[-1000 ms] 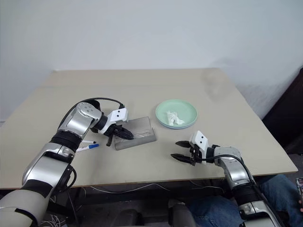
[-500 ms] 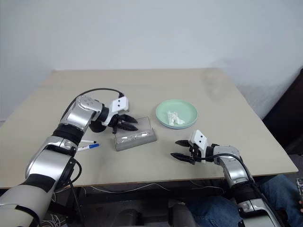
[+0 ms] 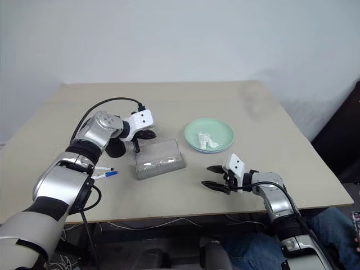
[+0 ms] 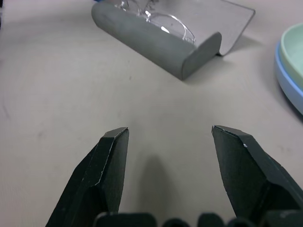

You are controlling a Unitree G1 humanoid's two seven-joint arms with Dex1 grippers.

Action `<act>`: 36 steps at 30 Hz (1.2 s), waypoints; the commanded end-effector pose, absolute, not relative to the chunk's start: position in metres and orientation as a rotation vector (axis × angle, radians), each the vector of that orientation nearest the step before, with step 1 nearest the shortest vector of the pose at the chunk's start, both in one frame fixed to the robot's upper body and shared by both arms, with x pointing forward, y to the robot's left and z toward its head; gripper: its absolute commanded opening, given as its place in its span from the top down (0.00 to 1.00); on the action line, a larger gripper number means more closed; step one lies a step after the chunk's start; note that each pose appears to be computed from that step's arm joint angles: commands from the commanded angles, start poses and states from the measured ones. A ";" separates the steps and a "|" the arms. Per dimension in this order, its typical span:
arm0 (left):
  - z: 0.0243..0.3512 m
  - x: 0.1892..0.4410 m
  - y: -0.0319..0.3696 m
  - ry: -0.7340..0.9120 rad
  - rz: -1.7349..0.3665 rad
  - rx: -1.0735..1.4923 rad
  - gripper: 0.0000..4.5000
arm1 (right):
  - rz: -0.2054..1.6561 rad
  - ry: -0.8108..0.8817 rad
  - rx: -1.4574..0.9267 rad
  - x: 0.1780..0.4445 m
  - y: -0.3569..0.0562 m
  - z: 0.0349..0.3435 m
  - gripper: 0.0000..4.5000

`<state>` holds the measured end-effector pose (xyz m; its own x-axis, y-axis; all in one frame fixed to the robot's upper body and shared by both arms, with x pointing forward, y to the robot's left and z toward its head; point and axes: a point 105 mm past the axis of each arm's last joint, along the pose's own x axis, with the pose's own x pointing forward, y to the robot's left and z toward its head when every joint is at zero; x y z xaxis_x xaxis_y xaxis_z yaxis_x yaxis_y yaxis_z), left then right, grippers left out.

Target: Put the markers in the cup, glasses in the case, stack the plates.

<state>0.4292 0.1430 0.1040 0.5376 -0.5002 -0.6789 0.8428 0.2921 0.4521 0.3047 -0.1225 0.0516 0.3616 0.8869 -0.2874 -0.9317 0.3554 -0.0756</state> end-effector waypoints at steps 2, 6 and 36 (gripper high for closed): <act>0.096 0.429 0.144 0.450 -0.934 0.972 0.99 | 1.188 0.083 -0.252 0.312 -0.118 0.086 0.32; 0.085 0.424 0.145 0.485 -0.965 0.994 0.99 | 1.185 0.081 -0.256 0.312 -0.118 0.087 0.32; 0.091 0.356 0.127 0.510 -1.396 0.731 0.99 | 1.190 0.091 -0.257 0.315 -0.118 0.081 0.32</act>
<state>0.3583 0.1290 0.0872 0.1329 -0.7002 -0.7015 0.9890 0.0468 0.1406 0.3097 -0.1166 0.0668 0.3627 0.9010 -0.2381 -0.9318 0.3473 -0.1052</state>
